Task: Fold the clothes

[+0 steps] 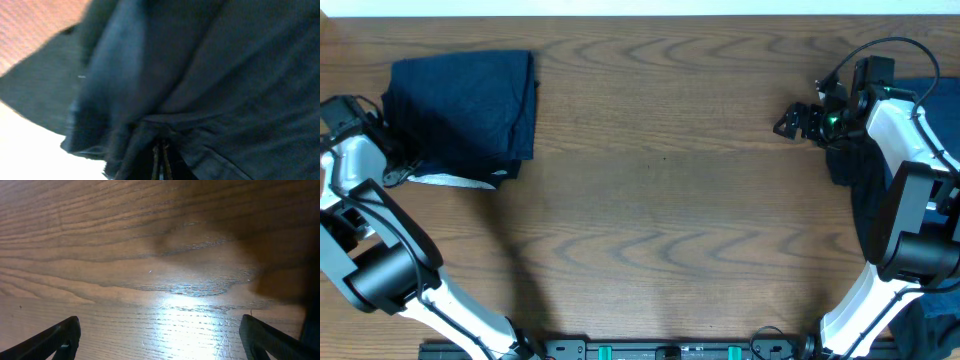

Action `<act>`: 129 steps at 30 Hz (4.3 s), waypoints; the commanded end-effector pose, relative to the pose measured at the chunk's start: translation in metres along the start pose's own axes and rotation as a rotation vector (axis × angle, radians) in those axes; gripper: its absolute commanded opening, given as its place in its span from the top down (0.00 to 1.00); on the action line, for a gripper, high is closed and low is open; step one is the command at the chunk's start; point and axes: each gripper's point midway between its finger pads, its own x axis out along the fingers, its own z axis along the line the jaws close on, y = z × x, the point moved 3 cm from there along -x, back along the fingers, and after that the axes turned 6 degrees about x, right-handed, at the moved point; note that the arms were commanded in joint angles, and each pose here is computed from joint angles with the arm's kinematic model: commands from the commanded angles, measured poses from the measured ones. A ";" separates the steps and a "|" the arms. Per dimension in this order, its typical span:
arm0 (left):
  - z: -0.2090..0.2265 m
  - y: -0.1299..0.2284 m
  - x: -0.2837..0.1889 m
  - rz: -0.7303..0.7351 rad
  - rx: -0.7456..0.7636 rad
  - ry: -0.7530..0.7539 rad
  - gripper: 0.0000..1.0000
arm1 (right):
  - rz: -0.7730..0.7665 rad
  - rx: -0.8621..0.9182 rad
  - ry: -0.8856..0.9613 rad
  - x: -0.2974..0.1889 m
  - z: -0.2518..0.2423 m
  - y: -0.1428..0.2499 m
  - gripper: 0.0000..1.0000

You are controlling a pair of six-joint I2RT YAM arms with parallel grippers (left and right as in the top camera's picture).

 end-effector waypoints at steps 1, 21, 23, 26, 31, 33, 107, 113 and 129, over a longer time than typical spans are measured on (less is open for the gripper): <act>0.017 -0.009 -0.009 -0.043 -0.037 -0.043 0.94 | -0.019 -0.015 -0.004 -0.007 0.005 -0.004 0.01; -0.127 -0.026 -0.140 -0.352 0.223 0.183 0.63 | -0.019 -0.015 -0.004 -0.007 0.005 -0.004 0.01; -0.130 -0.025 -0.139 -0.350 0.228 0.186 0.25 | -0.019 -0.015 -0.004 -0.007 0.005 -0.004 0.01; -0.130 -0.024 -0.139 -0.345 0.228 0.185 0.02 | -0.019 -0.015 -0.004 -0.007 0.005 -0.004 0.01; -0.129 -0.024 -0.139 -0.346 0.227 0.185 0.02 | -0.019 -0.015 -0.004 -0.007 0.005 -0.004 0.01; -0.129 -0.024 -0.139 -0.346 0.227 0.185 0.02 | -0.019 -0.015 -0.004 -0.007 0.005 -0.004 0.01; -0.129 -0.024 -0.139 -0.346 0.227 0.185 0.02 | -1.258 -0.583 -0.153 -0.144 0.055 0.194 0.01; -0.129 -0.024 -0.139 -0.346 0.227 0.185 0.02 | -1.196 -0.544 -0.097 -0.130 0.043 0.195 0.01; -0.129 -0.024 -0.139 -0.346 0.227 0.185 0.02 | -1.180 -0.488 -0.037 -0.125 0.031 0.192 0.01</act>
